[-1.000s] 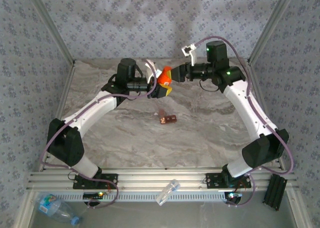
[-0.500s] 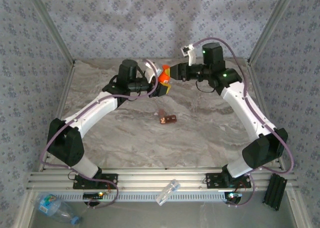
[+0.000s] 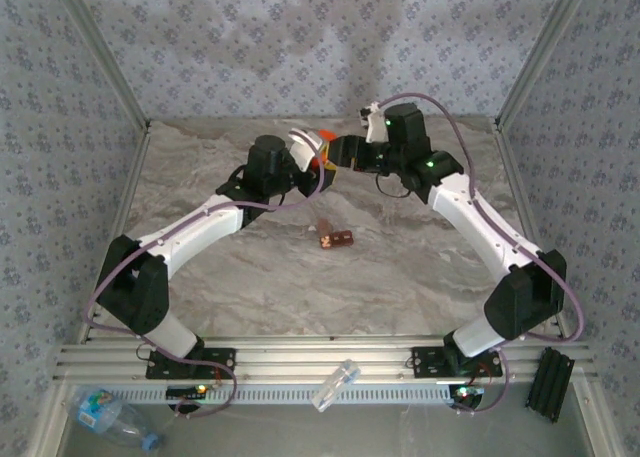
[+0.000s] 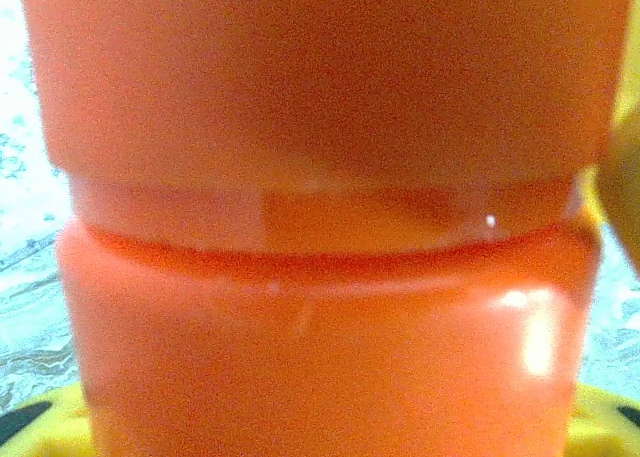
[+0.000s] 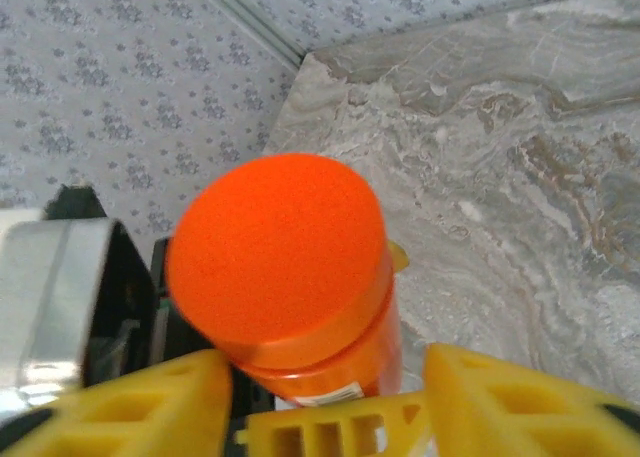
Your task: Sort the pills into containers
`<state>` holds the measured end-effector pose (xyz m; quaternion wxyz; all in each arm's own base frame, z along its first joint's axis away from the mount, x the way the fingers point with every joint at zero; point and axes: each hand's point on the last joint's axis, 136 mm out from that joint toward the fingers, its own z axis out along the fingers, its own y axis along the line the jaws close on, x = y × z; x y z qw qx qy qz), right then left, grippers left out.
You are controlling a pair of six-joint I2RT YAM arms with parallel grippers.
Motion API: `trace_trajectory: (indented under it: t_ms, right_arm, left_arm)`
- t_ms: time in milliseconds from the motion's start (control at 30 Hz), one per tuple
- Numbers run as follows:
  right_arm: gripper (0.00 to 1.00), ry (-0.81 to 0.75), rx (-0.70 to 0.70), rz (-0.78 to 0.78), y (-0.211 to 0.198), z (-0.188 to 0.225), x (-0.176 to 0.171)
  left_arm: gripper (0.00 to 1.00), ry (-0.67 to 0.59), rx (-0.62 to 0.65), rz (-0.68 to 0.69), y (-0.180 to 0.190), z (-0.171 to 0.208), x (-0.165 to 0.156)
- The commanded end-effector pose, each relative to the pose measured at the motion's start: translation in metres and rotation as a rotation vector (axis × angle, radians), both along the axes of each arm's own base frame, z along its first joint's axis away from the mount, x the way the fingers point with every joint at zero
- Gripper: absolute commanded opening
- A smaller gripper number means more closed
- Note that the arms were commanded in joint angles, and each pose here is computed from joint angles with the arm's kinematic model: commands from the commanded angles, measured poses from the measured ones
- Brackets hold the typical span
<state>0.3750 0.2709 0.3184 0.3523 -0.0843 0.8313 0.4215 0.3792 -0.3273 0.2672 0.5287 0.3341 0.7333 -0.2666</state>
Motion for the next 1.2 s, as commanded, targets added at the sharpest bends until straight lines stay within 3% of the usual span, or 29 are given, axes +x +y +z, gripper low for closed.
trace_trajectory:
  t_ms: [0,100,267,467,767,1000,1167]
  right_arm:
    - [0.68,-0.128,0.068,0.063,-0.011,0.04,-0.013]
    - [0.79,-0.18,0.071,0.109,-0.031,0.052,-0.028]
    - [0.86,-0.247,0.058,0.177,-0.042,0.066,-0.041]
    - [0.88,-0.258,0.056,0.227,-0.033,0.074,-0.042]
    - [0.86,-0.279,0.049,0.257,-0.015,0.081,-0.044]
    - [0.75,-0.265,0.048,0.286,-0.002,0.078,-0.043]
    - [0.49,-0.256,0.048,0.291,0.002,0.073,-0.042]
  left_arm:
    - [0.0,-0.115,-0.118,-0.208,-0.024,0.055,-0.032]
    - [0.0,-0.084,-0.168,-0.289,-0.019,0.065,-0.038]
    - [0.0,-0.041,-0.213,-0.445,-0.019,0.077,-0.056]
    - [0.0,0.059,-0.229,-0.612,-0.028,0.08,-0.077]
    - [0.0,0.086,-0.223,-0.626,-0.03,0.074,-0.078]
    - [0.0,0.091,-0.221,-0.631,-0.032,0.072,-0.079]
    - [0.0,0.088,-0.221,-0.631,-0.031,0.074,-0.08]
